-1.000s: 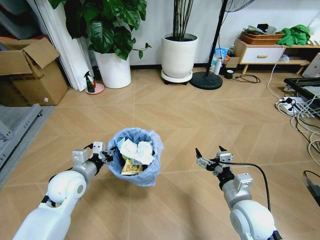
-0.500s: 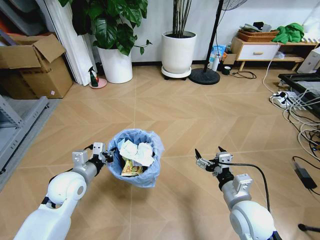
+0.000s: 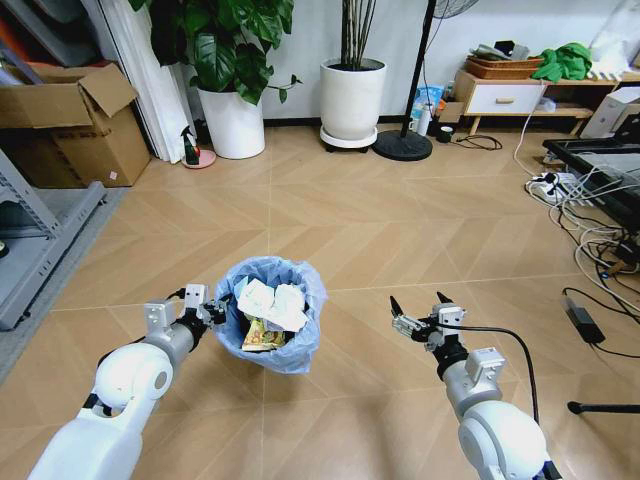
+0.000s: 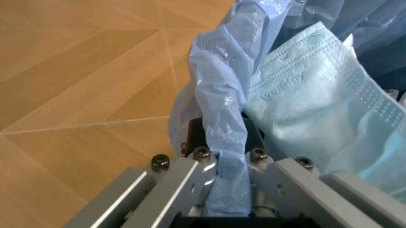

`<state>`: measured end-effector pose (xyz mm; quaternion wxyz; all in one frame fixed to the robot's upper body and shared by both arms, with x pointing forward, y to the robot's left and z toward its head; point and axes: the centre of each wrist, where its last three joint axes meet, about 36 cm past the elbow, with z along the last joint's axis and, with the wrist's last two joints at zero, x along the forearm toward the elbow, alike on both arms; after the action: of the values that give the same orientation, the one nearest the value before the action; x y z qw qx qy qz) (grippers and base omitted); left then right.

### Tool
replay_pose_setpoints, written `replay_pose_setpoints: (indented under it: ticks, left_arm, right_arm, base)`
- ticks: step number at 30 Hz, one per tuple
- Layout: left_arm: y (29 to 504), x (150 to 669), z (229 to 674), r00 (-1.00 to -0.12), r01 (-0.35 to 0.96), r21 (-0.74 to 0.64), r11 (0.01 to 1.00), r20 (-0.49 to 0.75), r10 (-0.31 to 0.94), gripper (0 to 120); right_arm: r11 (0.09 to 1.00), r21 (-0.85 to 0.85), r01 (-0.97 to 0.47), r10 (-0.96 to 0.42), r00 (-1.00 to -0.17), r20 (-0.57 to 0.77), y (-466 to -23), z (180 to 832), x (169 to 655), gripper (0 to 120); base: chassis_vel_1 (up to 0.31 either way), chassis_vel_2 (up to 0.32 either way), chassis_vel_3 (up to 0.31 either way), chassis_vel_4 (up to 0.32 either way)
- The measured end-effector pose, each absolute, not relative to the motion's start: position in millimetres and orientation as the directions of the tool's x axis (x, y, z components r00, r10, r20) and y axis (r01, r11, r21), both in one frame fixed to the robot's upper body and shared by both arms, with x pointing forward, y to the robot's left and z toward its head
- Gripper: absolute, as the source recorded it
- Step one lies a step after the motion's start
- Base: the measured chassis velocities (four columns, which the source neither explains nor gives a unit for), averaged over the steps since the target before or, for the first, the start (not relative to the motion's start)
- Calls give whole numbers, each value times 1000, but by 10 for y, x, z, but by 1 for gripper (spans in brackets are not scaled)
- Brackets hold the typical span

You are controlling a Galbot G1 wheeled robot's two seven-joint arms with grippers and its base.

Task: Pick up the trash bin and place the garbage on the floor into it.

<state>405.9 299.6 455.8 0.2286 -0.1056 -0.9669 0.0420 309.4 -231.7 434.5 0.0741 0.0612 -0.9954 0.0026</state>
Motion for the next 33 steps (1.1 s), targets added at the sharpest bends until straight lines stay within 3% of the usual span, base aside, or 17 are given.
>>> replay_pose_setpoints:
  ticks: [8,13,22,33]
  left_arm:
    - [3103,4001,4485,-871,13,-103,995,488,62,0]
    - [3181,3919,4455,-815,-145,-94,985,576,-65,0]
    - [3307,3718,4281,-727,-295,-60,954,661,-183,0]
    - [3298,3706,4105,-711,-333,-90,939,678,-187,0]
  right_arm:
    - [993,4,-117,-116,-982,151,-2326,4318,3105,100]
    - [994,3,-113,-113,-982,151,-2334,4297,3107,100]
    - [994,3,-109,-109,-982,153,-2340,4261,3117,100]
    - [994,-1,-107,-106,-983,153,-2354,4253,3128,100]
  base:
    - [-21,25,26,-15]
    - [0,0,0,0]
    - [0,0,0,0]
    - [0,0,0,0]
